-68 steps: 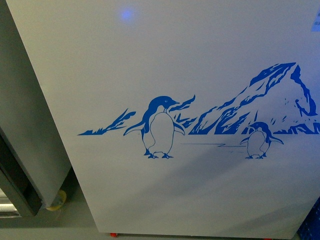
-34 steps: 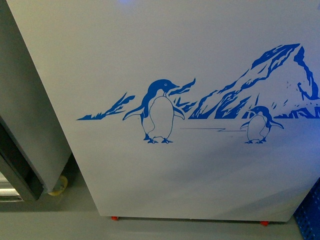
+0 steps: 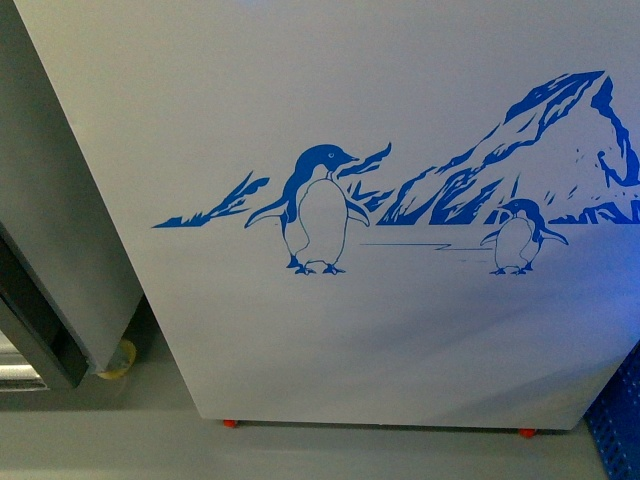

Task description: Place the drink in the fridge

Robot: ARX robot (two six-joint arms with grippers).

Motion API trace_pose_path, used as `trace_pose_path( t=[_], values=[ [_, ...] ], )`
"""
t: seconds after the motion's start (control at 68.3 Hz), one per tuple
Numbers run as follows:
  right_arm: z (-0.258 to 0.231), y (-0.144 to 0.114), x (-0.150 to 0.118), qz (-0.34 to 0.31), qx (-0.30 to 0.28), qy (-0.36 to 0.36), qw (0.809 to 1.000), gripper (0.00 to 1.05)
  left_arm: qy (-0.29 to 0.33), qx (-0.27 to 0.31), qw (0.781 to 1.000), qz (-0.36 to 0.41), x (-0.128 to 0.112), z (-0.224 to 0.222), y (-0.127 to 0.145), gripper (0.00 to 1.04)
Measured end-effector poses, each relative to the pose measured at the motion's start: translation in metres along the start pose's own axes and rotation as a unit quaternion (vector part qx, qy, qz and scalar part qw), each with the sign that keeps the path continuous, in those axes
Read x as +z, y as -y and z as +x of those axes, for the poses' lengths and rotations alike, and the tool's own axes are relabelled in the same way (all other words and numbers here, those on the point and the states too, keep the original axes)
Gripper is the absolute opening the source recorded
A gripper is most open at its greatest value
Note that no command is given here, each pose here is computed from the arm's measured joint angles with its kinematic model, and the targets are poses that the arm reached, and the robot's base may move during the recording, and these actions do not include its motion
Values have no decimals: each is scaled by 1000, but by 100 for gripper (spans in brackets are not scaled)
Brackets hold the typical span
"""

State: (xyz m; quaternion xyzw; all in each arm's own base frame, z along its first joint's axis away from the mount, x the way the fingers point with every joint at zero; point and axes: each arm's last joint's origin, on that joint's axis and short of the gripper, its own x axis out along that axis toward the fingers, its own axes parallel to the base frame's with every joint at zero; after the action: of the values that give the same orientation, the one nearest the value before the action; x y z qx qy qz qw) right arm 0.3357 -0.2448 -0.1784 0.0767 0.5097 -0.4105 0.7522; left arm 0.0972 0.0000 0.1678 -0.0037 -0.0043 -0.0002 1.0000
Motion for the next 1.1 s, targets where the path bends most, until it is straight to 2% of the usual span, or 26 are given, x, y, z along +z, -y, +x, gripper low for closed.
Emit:
trace_pose_path(
  t=[0.278, 0.468, 0.556, 0.644, 0.966, 1.098],
  values=[
    [6, 2, 1, 4, -2, -2, 1000, 96, 0, 0, 1000, 0, 0, 0, 0, 97],
    [9, 1, 0, 3, -5, -9, 1000, 71, 0, 0, 1000, 0, 0, 0, 0, 97],
    [10, 2, 0, 6, -3, -7, 1000, 54, 0, 0, 1000, 0, 0, 0, 0, 97],
    [10, 2, 0, 6, -3, -5, 1000, 48, 0, 0, 1000, 0, 0, 0, 0, 97],
    [-19, 6, -2, 10, 15, 15, 1000, 44, 0, 0, 1000, 0, 0, 0, 0, 97],
    [-59, 5, 18, 11, 46, 56, 997, 44, 0, 0, 1000, 0, 0, 0, 0, 97]
  ],
)
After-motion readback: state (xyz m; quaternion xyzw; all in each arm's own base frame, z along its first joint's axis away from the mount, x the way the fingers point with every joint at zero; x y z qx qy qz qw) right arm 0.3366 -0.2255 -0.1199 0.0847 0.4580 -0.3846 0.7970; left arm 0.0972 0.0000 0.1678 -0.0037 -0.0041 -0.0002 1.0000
